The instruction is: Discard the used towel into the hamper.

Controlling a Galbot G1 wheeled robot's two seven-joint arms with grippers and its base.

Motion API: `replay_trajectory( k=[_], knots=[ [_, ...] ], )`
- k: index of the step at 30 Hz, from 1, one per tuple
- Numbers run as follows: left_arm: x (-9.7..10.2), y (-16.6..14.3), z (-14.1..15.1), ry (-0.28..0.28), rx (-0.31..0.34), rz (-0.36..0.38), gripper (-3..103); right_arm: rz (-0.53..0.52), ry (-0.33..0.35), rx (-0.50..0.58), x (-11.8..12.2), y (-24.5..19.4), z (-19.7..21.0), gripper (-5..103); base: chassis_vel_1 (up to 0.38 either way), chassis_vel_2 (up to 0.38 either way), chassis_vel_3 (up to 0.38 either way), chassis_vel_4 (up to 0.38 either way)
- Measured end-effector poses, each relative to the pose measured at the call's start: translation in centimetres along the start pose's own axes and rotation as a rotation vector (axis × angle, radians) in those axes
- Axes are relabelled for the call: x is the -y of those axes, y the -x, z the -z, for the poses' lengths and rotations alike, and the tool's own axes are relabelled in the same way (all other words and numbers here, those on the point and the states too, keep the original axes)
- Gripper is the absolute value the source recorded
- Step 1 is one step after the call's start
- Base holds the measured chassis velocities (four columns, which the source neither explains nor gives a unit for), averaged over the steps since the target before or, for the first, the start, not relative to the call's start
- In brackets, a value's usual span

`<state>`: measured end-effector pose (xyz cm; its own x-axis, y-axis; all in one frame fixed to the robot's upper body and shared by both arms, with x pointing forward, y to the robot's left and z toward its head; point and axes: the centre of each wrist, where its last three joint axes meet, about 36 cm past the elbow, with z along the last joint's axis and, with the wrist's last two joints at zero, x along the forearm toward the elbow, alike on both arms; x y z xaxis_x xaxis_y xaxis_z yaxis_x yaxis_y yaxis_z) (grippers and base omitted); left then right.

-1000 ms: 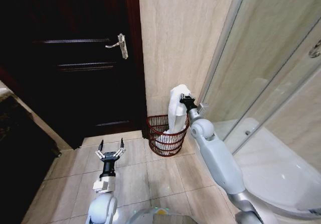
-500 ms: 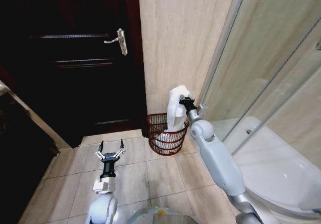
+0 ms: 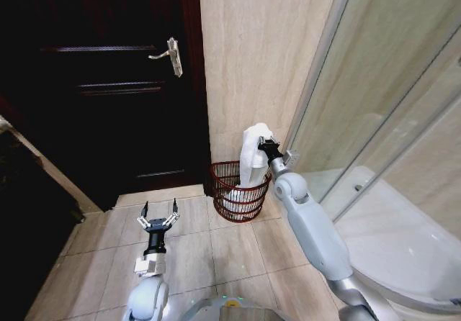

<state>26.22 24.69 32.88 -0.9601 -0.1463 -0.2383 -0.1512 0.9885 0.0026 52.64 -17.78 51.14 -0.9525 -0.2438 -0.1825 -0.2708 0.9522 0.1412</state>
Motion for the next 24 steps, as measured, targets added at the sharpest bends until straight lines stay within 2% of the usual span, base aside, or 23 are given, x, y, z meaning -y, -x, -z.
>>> replay_trajectory(
  k=[24],
  knots=[
    [0.0,0.0,0.0,0.008,-0.005,-0.008,100,0.003,-0.018,-0.008,-0.9,0.4,-1.1,7,-0.036,0.041,0.036,-0.037]
  ],
)
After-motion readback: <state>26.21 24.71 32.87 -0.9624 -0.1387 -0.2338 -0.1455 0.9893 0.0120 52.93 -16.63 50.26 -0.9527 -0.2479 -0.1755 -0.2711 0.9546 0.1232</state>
